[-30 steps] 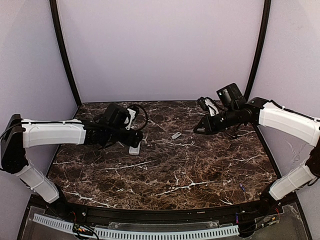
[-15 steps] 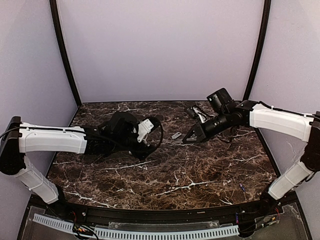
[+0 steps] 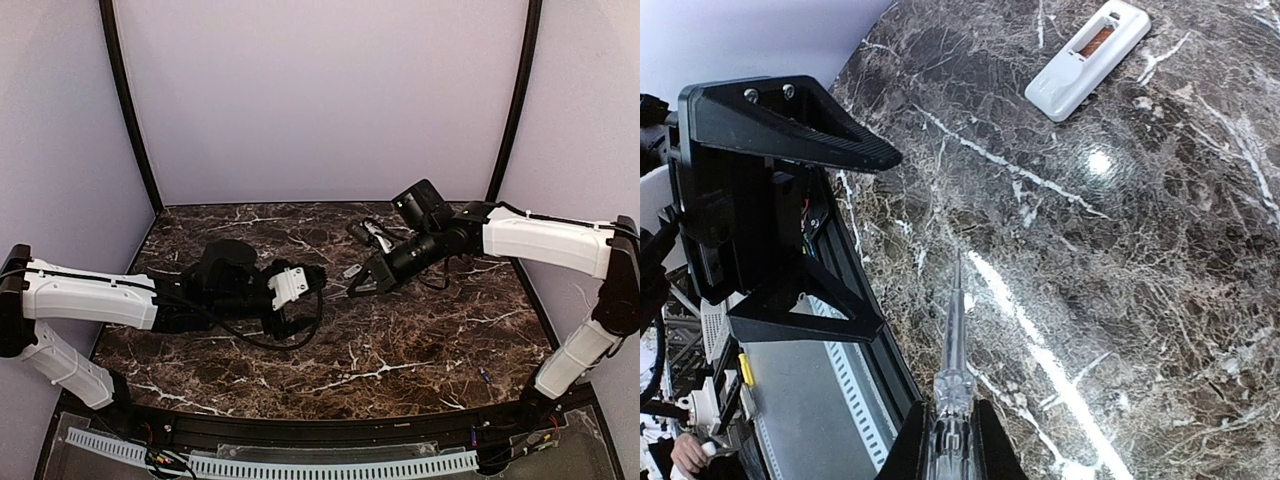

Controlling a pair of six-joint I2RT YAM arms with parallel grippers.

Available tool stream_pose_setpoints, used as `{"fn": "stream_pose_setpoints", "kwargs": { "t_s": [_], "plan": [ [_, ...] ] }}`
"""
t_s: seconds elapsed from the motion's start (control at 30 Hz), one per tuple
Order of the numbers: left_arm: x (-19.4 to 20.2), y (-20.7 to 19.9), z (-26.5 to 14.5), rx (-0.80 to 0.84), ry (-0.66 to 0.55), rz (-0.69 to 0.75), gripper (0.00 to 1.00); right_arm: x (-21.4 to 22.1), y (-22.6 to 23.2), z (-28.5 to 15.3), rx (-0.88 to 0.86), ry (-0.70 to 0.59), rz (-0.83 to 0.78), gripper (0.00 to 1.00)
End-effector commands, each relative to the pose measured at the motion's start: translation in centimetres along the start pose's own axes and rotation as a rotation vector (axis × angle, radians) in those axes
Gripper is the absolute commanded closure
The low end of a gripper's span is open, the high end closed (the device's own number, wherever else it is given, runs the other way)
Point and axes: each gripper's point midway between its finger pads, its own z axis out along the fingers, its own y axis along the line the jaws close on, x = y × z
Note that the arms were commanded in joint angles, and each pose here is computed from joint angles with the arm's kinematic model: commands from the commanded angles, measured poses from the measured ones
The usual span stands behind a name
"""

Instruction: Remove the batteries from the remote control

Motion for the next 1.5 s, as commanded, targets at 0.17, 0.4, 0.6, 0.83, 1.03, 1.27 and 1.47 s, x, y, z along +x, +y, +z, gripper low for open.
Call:
{"fn": "stream_pose_setpoints", "kwargs": {
  "t_s": [0.17, 0.4, 0.6, 0.83, 1.03, 1.27, 1.47],
  "plan": [
    [-1.6, -0.7, 0.7, 0.047, -0.064, 0.075, 0.18, -0.9, 2.3, 1.3, -0.067, 0.006, -0.030, 1.00],
    [-1.7, -0.9, 1.3, 0.067, -0.060, 0.056, 0.25, -0.8, 2.8, 1.8, -0.078, 0.012, -0.031, 1.00],
    [-1.9, -1.0, 2.0, 0.083, -0.056, 0.032, 0.37, -0.9, 2.5, 2.0, -0.069, 0.012, -0.019, 1.00],
    [-1.9, -1.2, 2.5, 0.094, -0.053, 0.020, 0.51, -0.9, 2.7, 2.0, -0.076, 0.010, -0.020, 1.00],
    [-2.2, -1.1, 2.5, 0.092, -0.062, 0.017, 0.67, -0.8, 2.8, 2.1, -0.086, 0.011, -0.016, 1.00],
    [-2.1, -1.1, 2.7, 0.091, -0.059, 0.012, 0.80, -0.9, 3.1, 1.9, -0.100, 0.005, -0.020, 1.00],
    [-2.4, -0.9, 2.7, 0.085, -0.071, 0.006, 0.97, -0.7, 3.0, 2.0, -0.098, 0.008, -0.016, 1.00]
  ]
}}
